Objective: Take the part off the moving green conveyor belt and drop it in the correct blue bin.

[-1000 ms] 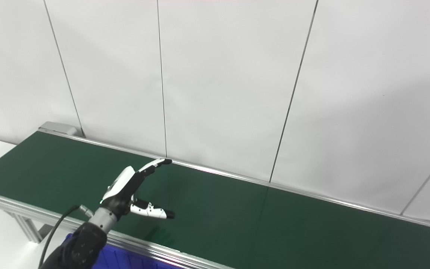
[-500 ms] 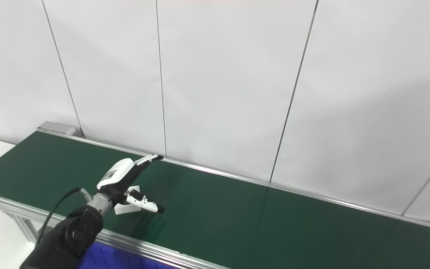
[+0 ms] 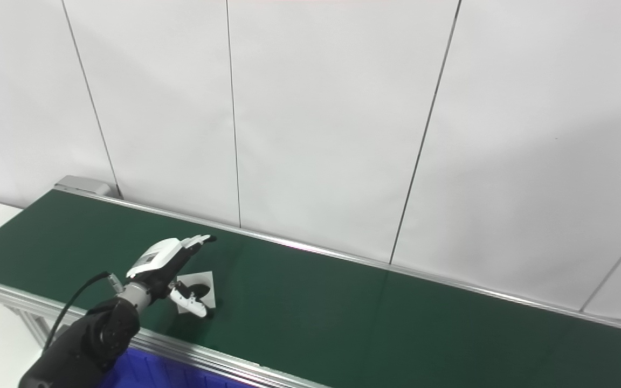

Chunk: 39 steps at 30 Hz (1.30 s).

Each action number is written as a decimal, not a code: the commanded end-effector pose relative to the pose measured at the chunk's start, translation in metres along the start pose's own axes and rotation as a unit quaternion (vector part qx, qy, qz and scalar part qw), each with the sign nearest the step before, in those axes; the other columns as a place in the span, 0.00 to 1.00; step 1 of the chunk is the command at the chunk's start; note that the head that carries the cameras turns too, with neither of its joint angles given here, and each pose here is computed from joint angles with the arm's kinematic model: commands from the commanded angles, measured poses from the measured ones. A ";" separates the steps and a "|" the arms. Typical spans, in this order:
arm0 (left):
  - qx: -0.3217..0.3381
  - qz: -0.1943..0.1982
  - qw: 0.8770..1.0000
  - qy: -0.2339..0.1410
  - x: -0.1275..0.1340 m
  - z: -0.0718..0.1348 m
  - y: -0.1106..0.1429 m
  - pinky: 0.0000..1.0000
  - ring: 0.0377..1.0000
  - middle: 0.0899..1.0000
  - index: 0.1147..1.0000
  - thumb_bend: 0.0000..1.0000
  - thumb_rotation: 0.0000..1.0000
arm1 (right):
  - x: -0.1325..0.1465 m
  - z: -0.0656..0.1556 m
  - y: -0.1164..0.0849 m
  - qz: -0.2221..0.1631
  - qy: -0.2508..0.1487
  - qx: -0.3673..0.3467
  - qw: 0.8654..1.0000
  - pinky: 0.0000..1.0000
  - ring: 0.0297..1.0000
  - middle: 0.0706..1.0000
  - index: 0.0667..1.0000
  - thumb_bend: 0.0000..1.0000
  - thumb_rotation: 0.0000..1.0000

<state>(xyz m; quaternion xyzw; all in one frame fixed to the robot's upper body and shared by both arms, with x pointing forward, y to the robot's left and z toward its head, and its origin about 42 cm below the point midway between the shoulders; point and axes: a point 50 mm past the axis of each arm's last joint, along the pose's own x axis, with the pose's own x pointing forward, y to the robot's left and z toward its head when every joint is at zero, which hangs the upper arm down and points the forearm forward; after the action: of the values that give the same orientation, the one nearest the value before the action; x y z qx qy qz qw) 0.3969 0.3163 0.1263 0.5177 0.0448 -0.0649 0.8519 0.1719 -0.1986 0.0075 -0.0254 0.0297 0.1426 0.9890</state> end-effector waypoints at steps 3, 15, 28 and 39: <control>0.029 0.033 0.999 -0.002 0.012 0.003 0.026 1.00 1.00 0.97 0.94 0.91 0.13 | 0.005 0.011 0.002 0.000 -0.045 0.001 0.999 0.75 0.82 0.83 0.89 0.98 0.29; 0.051 0.031 0.998 0.009 0.016 -0.004 -0.002 0.86 0.88 0.91 0.89 0.84 0.04 | 0.005 0.013 0.003 -0.001 -0.047 -0.002 0.999 0.74 0.82 0.84 0.89 0.97 0.30; -0.090 0.147 0.983 -0.066 0.020 0.006 -0.040 0.54 0.59 0.52 0.48 0.55 0.01 | 0.002 0.014 0.004 -0.007 -0.050 0.004 0.999 0.75 0.82 0.83 0.89 0.96 0.29; -0.147 0.146 0.975 -0.075 0.023 0.013 -0.043 0.52 0.57 0.44 0.44 0.52 0.00 | 0.003 0.014 0.003 -0.009 -0.048 -0.005 0.999 0.73 0.81 0.82 0.89 0.97 0.31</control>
<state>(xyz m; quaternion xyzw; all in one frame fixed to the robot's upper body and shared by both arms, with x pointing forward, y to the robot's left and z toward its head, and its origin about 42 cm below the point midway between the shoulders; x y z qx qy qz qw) 0.3958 0.2830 0.0671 0.3875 -0.0428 0.0209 0.9206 0.1699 -0.1971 0.0090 -0.0282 0.0275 0.1374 0.9897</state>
